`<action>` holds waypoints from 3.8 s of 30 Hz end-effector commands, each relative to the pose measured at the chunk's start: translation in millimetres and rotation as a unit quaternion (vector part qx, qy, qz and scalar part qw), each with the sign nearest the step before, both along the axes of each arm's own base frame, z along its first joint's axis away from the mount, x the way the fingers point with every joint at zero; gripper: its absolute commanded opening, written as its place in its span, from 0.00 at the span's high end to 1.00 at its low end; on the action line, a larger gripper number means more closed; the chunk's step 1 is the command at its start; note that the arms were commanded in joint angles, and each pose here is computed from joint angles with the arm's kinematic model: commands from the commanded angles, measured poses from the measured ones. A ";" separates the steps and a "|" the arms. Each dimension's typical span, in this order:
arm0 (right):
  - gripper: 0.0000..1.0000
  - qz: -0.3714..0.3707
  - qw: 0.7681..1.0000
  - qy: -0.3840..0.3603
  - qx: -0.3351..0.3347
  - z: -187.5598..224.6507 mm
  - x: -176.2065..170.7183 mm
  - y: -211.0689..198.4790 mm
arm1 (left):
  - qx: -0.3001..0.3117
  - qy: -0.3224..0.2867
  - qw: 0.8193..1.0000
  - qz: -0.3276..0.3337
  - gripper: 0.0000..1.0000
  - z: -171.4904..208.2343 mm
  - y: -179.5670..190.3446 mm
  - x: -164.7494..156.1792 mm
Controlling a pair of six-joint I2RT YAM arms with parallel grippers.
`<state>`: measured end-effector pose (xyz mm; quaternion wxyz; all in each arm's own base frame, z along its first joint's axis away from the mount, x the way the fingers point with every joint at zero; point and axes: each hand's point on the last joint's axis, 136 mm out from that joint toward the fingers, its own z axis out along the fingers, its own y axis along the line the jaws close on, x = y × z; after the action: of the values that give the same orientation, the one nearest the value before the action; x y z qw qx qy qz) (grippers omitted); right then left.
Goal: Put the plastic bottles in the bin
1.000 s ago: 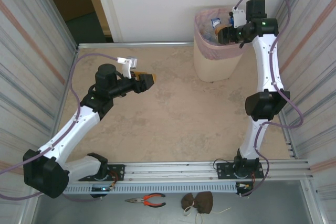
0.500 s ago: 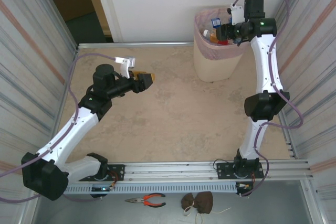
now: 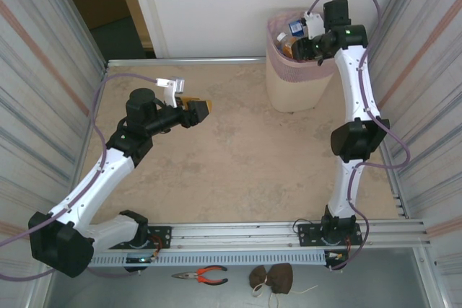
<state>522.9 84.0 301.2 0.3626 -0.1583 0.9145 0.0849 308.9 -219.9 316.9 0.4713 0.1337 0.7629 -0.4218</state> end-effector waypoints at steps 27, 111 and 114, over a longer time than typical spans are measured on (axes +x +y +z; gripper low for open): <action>0.55 -0.041 0.980 -0.182 0.063 107.7 26.4 -12.8 | 0.003 -0.025 1.000 0.011 0.35 11.9 12.8 -11.3; 0.01 -0.261 0.951 -0.155 0.061 -193.0 -124.8 -118.6 | 0.378 -0.117 0.869 0.296 0.01 -197.2 172.9 72.4; 0.01 -0.249 0.950 -0.175 0.066 -201.1 -129.0 -114.5 | 0.364 -0.109 0.874 0.301 0.01 -203.3 179.5 75.9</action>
<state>390.6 -32.0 95.2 0.4986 0.0782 0.8632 0.0112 367.5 -38.7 82.5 0.5075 0.1052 0.8516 0.0782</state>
